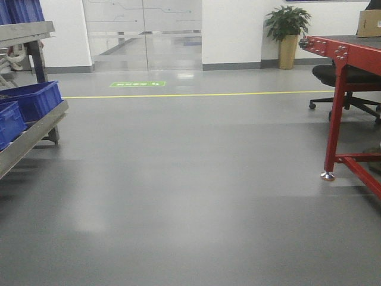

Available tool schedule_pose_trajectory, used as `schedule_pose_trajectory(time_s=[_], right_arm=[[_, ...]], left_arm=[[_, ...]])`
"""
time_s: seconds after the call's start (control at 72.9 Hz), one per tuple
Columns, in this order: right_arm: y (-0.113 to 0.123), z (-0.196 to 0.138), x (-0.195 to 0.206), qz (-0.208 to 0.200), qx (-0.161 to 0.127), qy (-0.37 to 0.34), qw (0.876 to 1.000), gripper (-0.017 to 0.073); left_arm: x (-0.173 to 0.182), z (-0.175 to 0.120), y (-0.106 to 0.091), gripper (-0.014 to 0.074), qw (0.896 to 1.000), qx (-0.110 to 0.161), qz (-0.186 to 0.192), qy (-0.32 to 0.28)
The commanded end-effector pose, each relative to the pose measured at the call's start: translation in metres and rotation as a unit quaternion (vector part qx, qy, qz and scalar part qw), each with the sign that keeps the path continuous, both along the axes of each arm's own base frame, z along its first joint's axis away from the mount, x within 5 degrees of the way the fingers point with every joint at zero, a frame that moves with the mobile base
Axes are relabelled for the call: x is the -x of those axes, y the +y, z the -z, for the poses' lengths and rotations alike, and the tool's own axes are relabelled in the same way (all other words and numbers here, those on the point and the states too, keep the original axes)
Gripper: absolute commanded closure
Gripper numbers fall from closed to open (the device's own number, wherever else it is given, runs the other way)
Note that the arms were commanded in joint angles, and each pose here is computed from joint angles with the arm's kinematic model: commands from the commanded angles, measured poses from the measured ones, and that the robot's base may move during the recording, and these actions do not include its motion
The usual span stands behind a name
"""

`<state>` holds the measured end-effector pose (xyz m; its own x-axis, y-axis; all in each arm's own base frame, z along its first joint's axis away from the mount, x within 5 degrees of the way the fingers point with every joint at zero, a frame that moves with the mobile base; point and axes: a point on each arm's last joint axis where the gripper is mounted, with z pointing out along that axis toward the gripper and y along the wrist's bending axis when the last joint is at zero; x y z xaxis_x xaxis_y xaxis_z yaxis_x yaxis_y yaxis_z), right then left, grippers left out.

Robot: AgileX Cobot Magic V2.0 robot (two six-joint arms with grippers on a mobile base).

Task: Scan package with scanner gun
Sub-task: 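Drive the base forward along the aisle toward the glass doors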

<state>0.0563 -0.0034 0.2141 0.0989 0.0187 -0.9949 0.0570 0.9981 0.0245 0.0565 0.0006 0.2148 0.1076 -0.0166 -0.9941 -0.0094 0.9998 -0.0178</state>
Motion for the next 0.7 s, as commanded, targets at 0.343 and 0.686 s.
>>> schedule_pose_trajectory(time_s=[0.343, 0.686], right_arm=[[-0.0001, -0.0021, 0.0006, 0.001, 0.003, -0.011, 1.000, 0.0727], [-0.0001, -0.0021, 0.0006, 0.001, 0.003, -0.011, 1.000, 0.0727]], left_arm=[[0.0008, -0.0023, -0.0004, 0.0705, 1.000, 0.000, 0.003, -0.011], [0.0008, -0.0023, -0.0004, 0.0705, 1.000, 0.000, 0.003, -0.011]])
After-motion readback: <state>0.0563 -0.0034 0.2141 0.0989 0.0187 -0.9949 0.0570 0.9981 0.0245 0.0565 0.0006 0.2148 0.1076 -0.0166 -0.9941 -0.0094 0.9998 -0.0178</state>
